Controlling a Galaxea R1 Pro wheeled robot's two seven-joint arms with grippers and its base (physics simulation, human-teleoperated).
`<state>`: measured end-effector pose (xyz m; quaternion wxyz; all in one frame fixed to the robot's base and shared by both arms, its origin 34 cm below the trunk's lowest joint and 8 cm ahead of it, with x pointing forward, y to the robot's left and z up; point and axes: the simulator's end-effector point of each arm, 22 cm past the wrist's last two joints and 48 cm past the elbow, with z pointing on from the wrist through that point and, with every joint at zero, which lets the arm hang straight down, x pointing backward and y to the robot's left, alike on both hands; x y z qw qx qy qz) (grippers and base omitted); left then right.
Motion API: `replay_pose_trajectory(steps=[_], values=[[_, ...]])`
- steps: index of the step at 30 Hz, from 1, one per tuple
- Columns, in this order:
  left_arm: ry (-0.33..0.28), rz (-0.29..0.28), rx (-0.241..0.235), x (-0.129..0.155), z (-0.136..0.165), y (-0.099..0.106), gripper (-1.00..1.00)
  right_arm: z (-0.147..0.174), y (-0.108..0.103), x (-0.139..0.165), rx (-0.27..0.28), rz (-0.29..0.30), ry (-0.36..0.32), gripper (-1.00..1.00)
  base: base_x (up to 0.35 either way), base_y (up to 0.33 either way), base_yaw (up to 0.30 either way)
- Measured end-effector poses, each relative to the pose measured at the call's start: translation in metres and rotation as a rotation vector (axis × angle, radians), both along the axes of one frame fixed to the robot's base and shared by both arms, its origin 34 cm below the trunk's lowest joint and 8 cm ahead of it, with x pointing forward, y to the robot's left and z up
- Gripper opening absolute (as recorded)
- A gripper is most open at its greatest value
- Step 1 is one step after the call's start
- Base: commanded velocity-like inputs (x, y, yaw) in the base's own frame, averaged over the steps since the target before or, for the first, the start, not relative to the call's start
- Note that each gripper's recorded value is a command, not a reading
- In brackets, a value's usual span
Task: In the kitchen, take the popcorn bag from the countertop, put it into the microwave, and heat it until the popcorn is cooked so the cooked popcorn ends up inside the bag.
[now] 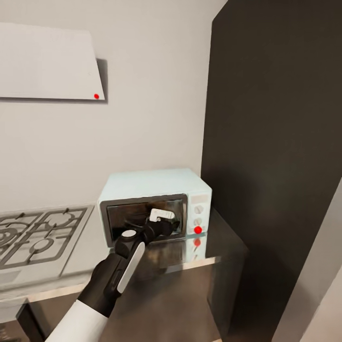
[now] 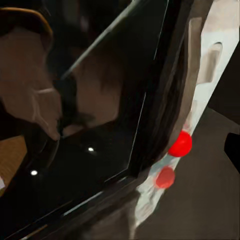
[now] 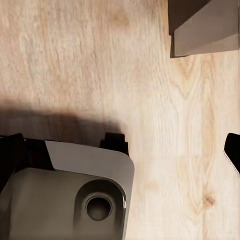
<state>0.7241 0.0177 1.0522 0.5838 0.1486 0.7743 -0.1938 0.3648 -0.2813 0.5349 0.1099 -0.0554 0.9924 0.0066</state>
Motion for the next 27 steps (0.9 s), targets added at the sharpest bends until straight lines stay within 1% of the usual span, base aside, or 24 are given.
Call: replay_pose_trajectory(steps=[2, 4, 6, 7, 10, 16, 17, 18, 19, 20, 27], values=[[0.000, -0.011, -0.007, -0.005, 0.000, -0.002, 1.00, 0.000, 0.000, 0.000, 0.000, 0.000, -0.001, 1.00, 0.272, 0.000, 0.000], [0.004, -0.021, -0.033, -0.014, -0.002, -0.006, 1.00, 0.000, 0.000, 0.000, 0.000, 0.000, 0.000, 1.00, 0.094, 0.000, 0.000], [0.009, -0.026, -0.014, -0.014, -0.006, -0.008, 1.00, 0.000, 0.000, 0.000, 0.000, 0.001, 0.000, 1.00, 0.025, 0.000, 0.000], [0.014, -0.028, -0.022, -0.015, -0.007, -0.009, 1.00, 0.000, 0.000, 0.000, 0.000, 0.000, 0.000, 1.00, 0.009, 0.000, 0.000], [0.023, -0.037, -0.008, -0.014, -0.011, -0.013, 1.00, 0.000, 0.000, 0.000, 0.000, 0.001, 0.000, 1.00, 0.003, 0.000, 0.000], [0.022, -0.037, -0.014, -0.013, -0.010, -0.014, 1.00, 0.000, 0.001, 0.000, 0.001, 0.001, -0.002, 1.00, -0.013, 0.000, 0.000], [0.023, -0.040, -0.008, -0.011, -0.010, -0.015, 1.00, 0.000, 0.000, 0.001, 0.000, 0.001, -0.001, 1.00, -0.205, 0.000, 0.000], [0.011, -0.039, -0.005, -0.007, -0.004, -0.015, 1.00, 0.000, 0.000, 0.000, 0.000, 0.000, 0.000, 1.00, -0.274, 0.000, 0.000], [0.011, -0.016, -0.020, -0.002, 0.000, -0.005, 1.00, 0.000, -0.001, 0.000, -0.001, 0.000, 0.000, 1.00, -0.309, 0.000, 0.000], [0.006, -0.006, -0.008, 0.000, -0.001, -0.002, 1.00, 0.000, -0.001, 0.001, -0.001, 0.000, 0.000, 1.00, -0.326, 0.000, 0.000], [0.008, -0.005, -0.005, 0.000, -0.001, -0.001, 1.00, 0.000, -0.001, 0.001, -0.001, 0.000, 0.000, 1.00, -0.342, 0.000, 0.000]])
